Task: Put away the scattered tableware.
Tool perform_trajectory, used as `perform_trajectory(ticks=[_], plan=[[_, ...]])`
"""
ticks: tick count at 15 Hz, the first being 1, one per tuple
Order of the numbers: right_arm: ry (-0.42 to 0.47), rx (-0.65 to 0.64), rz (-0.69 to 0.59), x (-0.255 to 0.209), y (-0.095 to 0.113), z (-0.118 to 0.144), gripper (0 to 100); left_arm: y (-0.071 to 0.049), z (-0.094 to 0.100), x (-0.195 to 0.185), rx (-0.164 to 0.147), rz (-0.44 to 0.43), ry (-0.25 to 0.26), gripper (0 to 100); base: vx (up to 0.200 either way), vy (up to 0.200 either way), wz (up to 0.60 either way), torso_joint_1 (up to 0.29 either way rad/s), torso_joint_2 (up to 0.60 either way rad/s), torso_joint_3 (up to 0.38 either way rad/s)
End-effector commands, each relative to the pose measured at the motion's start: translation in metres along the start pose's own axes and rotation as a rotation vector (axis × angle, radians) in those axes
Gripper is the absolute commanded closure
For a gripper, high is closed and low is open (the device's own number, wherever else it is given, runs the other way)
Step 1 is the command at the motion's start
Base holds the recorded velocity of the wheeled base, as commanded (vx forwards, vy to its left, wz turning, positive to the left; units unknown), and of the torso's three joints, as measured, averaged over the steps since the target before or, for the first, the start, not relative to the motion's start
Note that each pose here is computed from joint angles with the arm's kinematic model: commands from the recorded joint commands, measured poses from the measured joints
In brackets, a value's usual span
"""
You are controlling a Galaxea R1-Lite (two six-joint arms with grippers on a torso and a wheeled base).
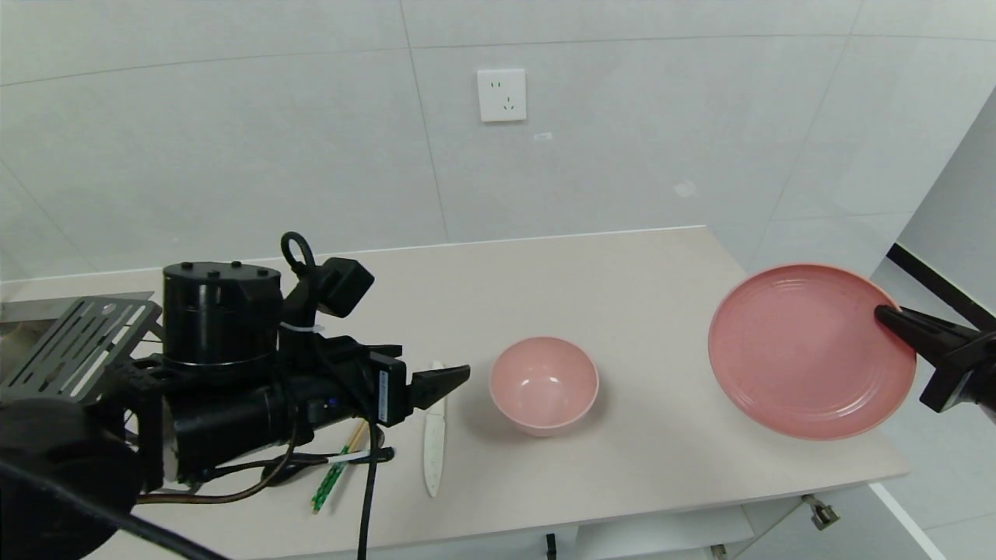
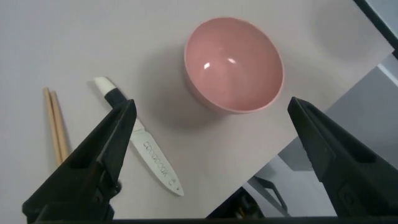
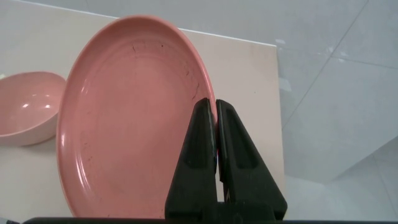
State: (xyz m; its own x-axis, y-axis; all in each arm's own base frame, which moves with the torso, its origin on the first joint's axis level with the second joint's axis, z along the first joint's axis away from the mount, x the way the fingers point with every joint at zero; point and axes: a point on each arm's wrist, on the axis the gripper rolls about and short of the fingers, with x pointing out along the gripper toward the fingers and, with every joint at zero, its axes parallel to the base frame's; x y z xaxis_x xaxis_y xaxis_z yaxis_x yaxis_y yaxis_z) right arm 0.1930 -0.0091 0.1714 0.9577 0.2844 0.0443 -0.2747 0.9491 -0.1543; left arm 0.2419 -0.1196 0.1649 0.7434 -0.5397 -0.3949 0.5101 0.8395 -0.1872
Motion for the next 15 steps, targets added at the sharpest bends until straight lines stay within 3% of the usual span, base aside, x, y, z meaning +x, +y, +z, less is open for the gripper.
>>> perform_trajectory(ticks=[1,4,7,12,15], plan=[[0.004,0.001,0.001,0.001,0.000,-0.001,100,0.005,-0.011,0.025,-0.015,0.006,0.070,0,0.000,0.000,0.00,0.000,0.00,0.000],[0.007,0.002,0.001,0.002,-0.001,-0.002,100,0.005,-0.018,0.038,-0.010,-0.001,0.108,0,0.000,0.000,0.00,0.000,0.00,0.000],[0.018,0.005,0.003,0.003,0.000,-0.005,100,0.003,-0.022,0.051,0.056,-0.013,0.122,0,0.000,0.000,0.00,0.000,0.00,0.000],[0.013,0.003,0.003,0.002,0.000,-0.004,100,0.006,-0.025,0.085,0.067,-0.015,0.084,0,0.000,0.000,0.00,0.000,0.00,0.000],[0.011,0.002,0.003,0.001,0.000,-0.004,100,0.009,-0.028,0.103,0.075,-0.022,0.017,0,0.000,0.000,0.00,0.000,0.00,0.000]])
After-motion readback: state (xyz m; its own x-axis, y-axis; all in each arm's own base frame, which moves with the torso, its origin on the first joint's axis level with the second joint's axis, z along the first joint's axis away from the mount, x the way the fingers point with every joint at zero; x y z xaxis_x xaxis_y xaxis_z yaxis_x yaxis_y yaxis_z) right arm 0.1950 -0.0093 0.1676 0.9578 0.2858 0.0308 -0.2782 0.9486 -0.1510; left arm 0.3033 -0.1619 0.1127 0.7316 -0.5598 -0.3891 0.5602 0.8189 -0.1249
